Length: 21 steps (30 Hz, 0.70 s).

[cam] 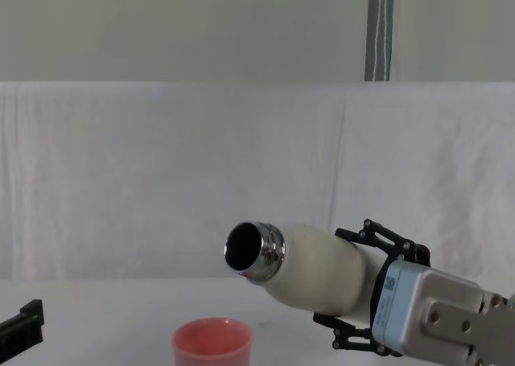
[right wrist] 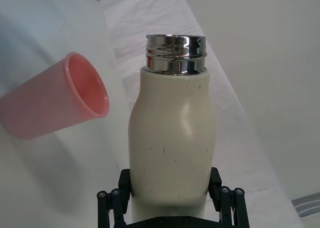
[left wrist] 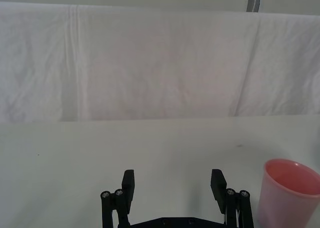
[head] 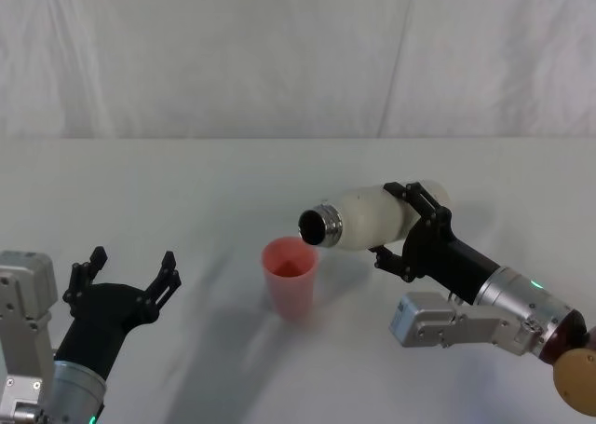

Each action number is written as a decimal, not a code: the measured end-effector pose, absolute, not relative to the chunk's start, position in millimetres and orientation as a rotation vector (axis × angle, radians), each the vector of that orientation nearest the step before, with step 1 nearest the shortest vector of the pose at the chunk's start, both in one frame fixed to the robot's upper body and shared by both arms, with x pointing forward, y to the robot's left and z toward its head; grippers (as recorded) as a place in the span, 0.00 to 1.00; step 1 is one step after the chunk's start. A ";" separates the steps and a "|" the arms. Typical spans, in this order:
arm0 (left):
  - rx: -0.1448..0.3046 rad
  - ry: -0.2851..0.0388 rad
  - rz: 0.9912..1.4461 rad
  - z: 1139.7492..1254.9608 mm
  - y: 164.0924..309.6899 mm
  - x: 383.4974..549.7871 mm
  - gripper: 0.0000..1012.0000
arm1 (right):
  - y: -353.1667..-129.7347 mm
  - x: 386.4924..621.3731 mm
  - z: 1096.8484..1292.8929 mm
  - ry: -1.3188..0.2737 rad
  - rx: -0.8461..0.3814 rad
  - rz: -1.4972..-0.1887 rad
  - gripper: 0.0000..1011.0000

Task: Grasp the thermos with one hand and pour water into the cup lid.

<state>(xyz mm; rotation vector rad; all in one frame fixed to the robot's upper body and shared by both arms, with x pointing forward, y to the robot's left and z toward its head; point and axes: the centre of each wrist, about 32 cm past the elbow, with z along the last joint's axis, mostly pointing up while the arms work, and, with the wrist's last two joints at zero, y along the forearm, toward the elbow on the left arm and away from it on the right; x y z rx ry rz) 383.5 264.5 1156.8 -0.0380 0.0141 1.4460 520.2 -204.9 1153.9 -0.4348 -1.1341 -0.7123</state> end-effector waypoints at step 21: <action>-0.038 0.014 1.446 1156.8 264.5 383.5 0.99 | -205.1 536.2 1150.4 -1.165 -0.497 -0.735 0.94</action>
